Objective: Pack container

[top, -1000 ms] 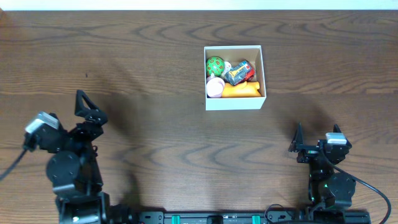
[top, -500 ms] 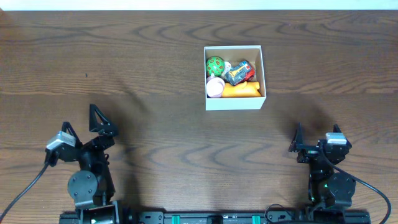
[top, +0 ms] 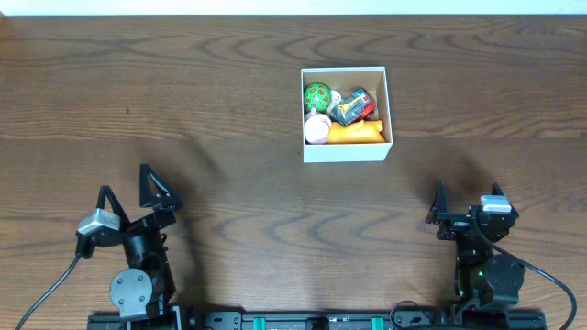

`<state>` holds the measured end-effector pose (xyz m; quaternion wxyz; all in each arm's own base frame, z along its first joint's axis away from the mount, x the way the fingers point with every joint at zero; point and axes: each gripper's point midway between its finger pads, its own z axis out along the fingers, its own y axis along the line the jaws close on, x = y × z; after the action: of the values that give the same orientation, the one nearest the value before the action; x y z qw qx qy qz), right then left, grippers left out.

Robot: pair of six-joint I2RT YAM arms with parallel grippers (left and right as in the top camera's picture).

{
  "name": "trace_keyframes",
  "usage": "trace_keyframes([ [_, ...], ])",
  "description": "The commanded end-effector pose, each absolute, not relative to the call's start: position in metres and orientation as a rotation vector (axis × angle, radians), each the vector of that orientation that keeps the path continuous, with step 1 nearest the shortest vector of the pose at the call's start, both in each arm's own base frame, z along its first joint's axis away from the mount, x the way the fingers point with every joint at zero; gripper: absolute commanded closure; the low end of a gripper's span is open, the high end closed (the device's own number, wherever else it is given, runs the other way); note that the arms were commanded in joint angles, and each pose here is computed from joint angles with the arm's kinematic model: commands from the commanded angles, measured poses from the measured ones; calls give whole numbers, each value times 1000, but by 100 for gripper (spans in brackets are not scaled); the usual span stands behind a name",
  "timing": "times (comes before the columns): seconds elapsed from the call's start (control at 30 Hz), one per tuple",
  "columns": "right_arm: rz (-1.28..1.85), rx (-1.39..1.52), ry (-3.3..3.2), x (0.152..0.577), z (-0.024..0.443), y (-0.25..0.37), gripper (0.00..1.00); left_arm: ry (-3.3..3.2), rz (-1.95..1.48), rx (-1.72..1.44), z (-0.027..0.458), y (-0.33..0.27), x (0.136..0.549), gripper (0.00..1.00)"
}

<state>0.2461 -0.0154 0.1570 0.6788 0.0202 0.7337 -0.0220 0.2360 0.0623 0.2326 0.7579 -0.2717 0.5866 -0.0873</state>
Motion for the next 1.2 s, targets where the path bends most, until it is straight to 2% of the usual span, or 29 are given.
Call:
trace_keyframes([
  [0.0,-42,19,1644,246,157,-10,1,1264,-192,-576,232,60,234,2],
  [0.6,-42,19,1644,246,157,-10,1,1271,-191,-577,218,60,234,2],
  [1.17,-42,19,1644,246,157,-10,1,1519,-180,-601,160,49,240,2],
])
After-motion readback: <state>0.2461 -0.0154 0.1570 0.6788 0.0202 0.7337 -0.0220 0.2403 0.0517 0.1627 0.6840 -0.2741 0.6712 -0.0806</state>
